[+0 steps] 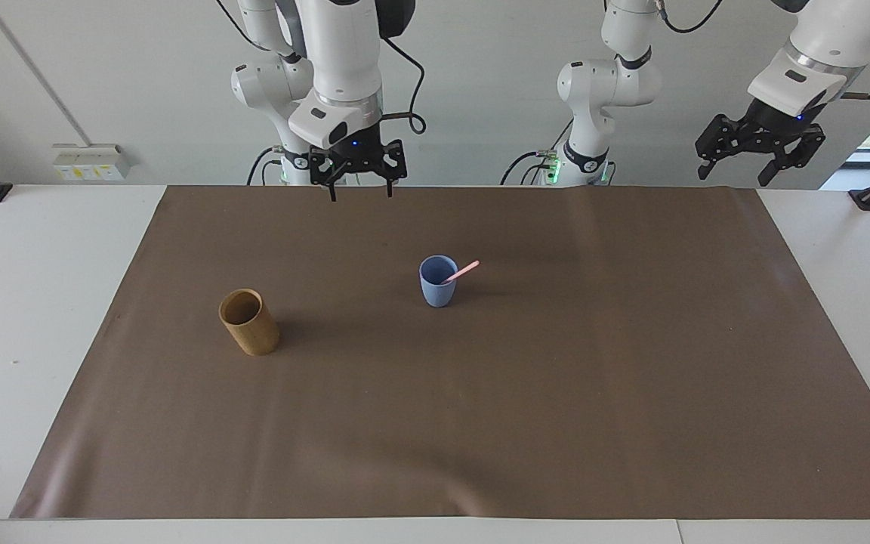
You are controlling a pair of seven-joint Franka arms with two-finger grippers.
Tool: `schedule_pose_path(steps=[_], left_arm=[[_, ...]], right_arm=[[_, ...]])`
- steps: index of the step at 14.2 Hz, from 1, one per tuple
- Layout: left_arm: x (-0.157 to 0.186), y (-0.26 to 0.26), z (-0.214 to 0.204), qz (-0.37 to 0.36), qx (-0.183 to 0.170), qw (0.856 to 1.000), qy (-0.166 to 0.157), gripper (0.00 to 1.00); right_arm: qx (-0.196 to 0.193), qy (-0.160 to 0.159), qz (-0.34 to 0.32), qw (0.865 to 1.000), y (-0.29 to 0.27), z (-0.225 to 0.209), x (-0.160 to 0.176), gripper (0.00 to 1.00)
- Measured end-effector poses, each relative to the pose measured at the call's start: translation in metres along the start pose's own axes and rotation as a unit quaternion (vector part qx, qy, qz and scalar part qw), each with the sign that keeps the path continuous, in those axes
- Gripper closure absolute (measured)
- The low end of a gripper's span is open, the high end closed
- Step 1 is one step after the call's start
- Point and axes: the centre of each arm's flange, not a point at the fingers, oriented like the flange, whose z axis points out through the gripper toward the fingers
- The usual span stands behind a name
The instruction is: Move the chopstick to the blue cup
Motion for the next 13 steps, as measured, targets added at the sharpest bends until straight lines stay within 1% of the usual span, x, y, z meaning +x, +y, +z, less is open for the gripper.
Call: schedule_pose_path(steps=[2, 6, 8, 9, 11, 13], left_arm=[[-0.001, 0.001, 0.001, 0.001, -0.001, 1.0, -0.005, 0.0], [-0.001, 0.005, 0.002, 0.004, -0.001, 1.0, -0.009, 0.0], [-0.001, 0.006, 0.002, 0.006, -0.001, 1.0, -0.009, 0.0], [-0.001, 0.006, 0.002, 0.006, -0.001, 1.0, -0.009, 0.0], [-0.001, 0.006, 0.002, 0.006, -0.001, 1.0, -0.009, 0.0], [-0.001, 0.006, 0.002, 0.006, -0.001, 1.0, -0.009, 0.0]], right_arm=[[0.002, 0.016, 0.017, 1.0, 0.02, -0.02, -0.003, 0.0], [0.0, 0.027, 0.061, 0.998, 0.071, -0.058, -0.016, 0.0], [-0.001, 0.018, 0.088, 0.996, 0.104, -0.076, -0.023, 0.0], [-0.001, 0.013, 0.088, 0.996, 0.123, -0.079, -0.024, 0.0], [-0.003, 0.0, 0.064, 0.998, 0.156, -0.077, -0.024, 0.0], [-0.004, -0.016, 0.053, 0.998, 0.166, -0.067, -0.024, 0.0]])
